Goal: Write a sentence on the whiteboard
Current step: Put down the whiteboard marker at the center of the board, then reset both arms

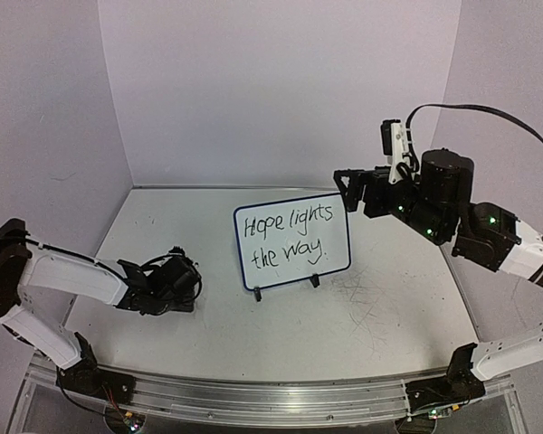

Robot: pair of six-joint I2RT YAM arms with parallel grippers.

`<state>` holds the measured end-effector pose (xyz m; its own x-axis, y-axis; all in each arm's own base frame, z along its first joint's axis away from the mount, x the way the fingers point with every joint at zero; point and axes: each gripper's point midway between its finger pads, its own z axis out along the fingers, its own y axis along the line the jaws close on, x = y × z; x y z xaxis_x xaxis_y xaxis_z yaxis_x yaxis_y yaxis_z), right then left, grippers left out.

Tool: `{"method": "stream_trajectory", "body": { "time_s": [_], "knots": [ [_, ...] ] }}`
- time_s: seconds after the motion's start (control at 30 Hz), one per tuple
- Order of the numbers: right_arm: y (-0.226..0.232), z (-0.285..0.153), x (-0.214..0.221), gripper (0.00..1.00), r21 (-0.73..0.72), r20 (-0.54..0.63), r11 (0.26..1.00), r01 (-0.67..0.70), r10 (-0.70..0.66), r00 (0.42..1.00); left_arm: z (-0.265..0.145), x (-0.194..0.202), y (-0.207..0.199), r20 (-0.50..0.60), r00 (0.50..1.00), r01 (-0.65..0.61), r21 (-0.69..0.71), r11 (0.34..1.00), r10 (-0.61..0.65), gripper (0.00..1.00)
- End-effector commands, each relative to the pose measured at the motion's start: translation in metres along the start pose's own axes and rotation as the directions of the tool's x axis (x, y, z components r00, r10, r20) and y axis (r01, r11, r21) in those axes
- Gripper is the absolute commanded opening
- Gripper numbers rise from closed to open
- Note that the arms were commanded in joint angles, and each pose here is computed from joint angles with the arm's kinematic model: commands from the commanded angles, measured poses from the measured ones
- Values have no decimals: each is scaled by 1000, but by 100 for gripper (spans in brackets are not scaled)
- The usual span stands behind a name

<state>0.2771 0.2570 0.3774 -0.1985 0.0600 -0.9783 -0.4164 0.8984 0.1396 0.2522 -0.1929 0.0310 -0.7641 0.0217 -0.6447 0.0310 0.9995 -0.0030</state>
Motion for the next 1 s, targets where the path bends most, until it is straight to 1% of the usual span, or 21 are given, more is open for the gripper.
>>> {"method": "stream_trajectory", "body": {
  "time_s": [0.0, 0.1, 0.17, 0.23, 0.37, 0.43, 0.53, 0.63, 0.73, 0.9, 0.97],
  "knots": [
    [-16, -20, -27, 98, 53, 75, 999, 10, -14, 997, -39, -50, 1, 139, 987, 69, 48, 996, -75, 50],
    [-22, -31, -42, 98, 65, 106, 998, 19, -26, 994, -79, -90, 3, 251, 961, 96, 107, 990, -120, 61],
    [-26, -39, -50, 98, 71, 123, 997, 23, -32, 992, -111, -118, 4, 330, 932, 96, 168, 981, -147, 69],
    [-31, -49, -60, 98, 79, 149, 997, 19, -30, 988, -145, -151, 2, 418, 895, 66, 218, 974, -154, 73],
    [-38, -66, -81, 98, 84, 199, 996, 14, -31, 980, -228, -216, 1, 592, 787, -23, 307, 951, -172, 80],
    [-41, -74, -90, 98, 85, 222, 996, 5, -24, 975, -268, -242, 0, 655, 729, -63, 352, 934, -198, 83],
    [-45, -83, -102, 98, 88, 250, 996, -17, -5, 968, -314, -268, -1, 722, 654, -128, 401, 907, -227, 86],
    [-49, -89, -109, 98, 94, 270, 995, -39, 12, 963, -343, -281, -4, 763, 602, -191, 424, 885, -235, 87],
    [-52, -94, -113, 98, 93, 283, 994, -54, 26, 959, -361, -288, -3, 787, 567, -223, 430, 875, -242, 89],
    [-52, -97, -111, 98, 77, 284, 995, -60, 36, 958, -369, -290, -2, 797, 551, -238, 437, 868, -250, 89],
    [-58, -98, -107, 98, 101, 291, 992, -80, 48, 956, -369, -289, -1, 796, 549, -238, 441, 865, -255, 89]
  ]
}}
